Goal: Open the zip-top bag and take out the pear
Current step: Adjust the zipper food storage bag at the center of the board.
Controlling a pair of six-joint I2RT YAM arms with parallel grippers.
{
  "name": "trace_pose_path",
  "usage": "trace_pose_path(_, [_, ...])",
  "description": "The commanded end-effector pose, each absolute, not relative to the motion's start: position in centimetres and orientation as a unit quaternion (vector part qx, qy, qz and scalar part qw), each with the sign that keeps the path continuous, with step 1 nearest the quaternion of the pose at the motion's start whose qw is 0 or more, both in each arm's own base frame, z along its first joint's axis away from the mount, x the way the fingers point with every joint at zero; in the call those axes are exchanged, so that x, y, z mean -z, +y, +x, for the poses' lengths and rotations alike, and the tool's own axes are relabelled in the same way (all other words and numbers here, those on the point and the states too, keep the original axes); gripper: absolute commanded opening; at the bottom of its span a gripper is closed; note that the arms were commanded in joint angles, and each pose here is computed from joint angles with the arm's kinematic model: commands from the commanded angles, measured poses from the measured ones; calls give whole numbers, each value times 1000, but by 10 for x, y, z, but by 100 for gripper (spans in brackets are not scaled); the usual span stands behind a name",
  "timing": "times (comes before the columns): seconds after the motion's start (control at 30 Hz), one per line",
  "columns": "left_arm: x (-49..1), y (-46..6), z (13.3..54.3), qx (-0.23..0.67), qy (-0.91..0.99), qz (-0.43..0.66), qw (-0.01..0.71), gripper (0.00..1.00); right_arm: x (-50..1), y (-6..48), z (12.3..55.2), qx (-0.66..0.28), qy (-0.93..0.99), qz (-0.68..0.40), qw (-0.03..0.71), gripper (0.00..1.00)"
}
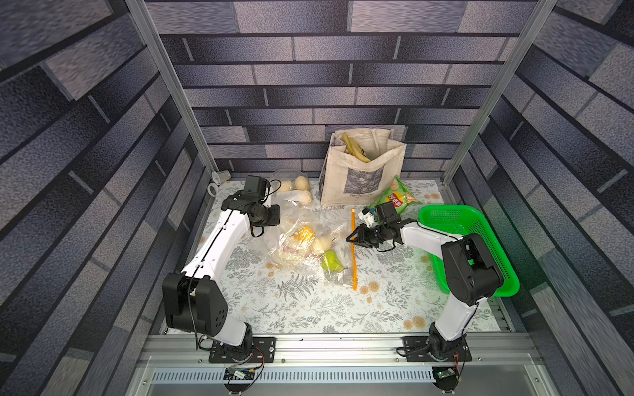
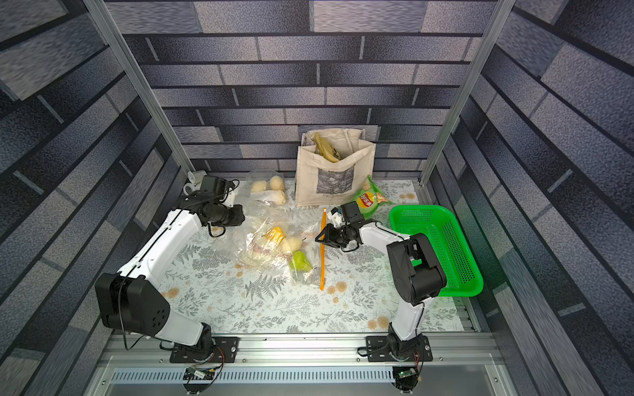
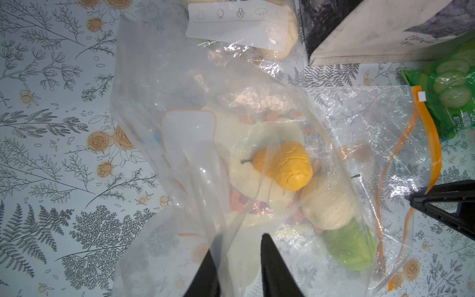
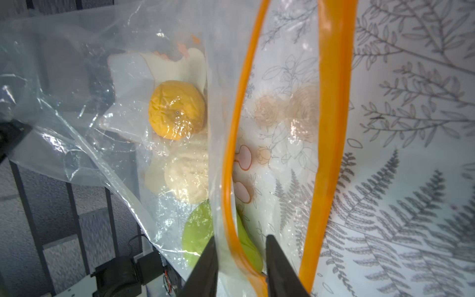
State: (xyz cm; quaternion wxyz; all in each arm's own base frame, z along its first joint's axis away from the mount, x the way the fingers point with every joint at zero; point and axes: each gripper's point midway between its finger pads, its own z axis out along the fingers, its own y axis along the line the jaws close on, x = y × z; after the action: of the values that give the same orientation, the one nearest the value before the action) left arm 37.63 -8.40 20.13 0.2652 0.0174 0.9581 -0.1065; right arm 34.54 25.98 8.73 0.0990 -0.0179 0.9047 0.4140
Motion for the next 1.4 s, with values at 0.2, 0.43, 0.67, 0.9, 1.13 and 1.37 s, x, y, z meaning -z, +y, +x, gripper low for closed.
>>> trace_pose_path(0.2, [-198,-82,371,105,962,30,249,27,-96,257,340,-424,899,-28,109,1])
trace_pose_path(0.43, [-201,-74,371,95,963,26,251,27,-139,262,333,-454,876,-70,147,0])
trace_pose_path(0.67, [-201,-71,369,93,965,25,245,28,-171,272,329,-503,845,-95,157,0])
trace_pose_path(0.9, [-183,-72,367,91,973,32,210,33,-182,276,327,-521,832,-107,160,0])
trace_pose_path(1.13, [-199,-64,368,79,969,33,233,55,-173,271,330,-498,849,-88,156,0])
trace_pose_path(1.37, [-247,-59,373,86,948,39,303,65,-174,269,331,-493,851,-82,161,0])
